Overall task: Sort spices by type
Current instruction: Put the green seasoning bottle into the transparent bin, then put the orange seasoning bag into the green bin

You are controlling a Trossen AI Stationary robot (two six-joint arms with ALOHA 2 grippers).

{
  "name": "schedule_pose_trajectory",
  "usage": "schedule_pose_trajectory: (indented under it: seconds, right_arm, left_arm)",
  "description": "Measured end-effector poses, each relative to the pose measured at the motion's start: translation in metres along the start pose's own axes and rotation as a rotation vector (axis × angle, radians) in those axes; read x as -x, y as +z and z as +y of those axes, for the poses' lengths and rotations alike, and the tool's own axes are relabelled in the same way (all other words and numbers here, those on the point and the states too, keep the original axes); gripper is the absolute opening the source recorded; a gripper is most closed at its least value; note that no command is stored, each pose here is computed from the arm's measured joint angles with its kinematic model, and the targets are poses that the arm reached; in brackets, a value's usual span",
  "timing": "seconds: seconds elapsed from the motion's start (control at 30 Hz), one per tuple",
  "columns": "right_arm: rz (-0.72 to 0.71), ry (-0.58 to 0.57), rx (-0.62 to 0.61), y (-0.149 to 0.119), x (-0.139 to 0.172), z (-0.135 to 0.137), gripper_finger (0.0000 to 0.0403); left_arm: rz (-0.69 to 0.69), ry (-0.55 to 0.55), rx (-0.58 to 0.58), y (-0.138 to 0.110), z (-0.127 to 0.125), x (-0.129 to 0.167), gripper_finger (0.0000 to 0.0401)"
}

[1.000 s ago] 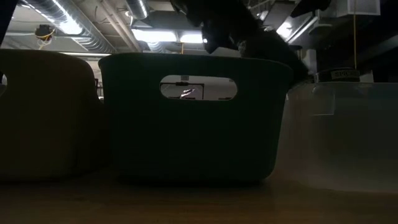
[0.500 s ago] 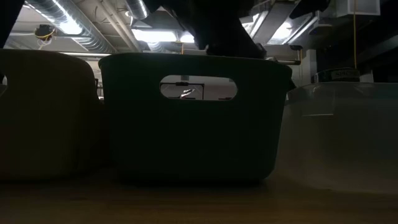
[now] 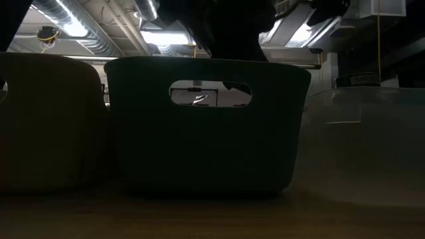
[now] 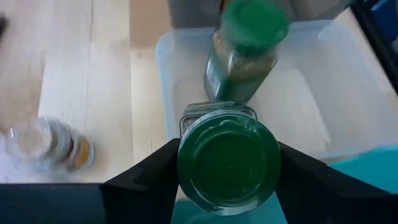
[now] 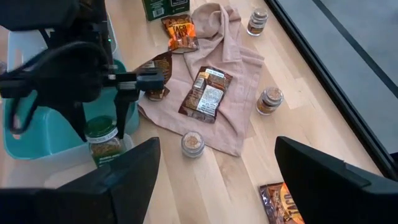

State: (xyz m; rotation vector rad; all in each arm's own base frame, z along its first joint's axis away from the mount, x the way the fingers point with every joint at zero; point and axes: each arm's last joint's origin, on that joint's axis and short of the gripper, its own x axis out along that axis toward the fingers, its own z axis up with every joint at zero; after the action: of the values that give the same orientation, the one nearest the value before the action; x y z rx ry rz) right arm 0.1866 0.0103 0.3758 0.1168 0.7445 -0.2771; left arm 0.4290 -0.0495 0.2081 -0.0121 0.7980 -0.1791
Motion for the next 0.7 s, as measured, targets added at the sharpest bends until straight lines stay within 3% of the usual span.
schedule_pose_trajectory:
  seconds: [0.5, 0.7]
  right_arm:
    - [0.019, -0.004, 0.006, -0.002, 0.000, 0.000, 0.0315]
    - [0.114, -0.042, 0.042, -0.010, -0.005, -0.002, 0.0315]
  left_arm:
    - [-0.084, -0.002, -0.003, 0.008, 0.000, 0.001, 0.0226]
    - [-0.169, 0.013, -0.041, 0.032, 0.004, 0.032, 0.0227]
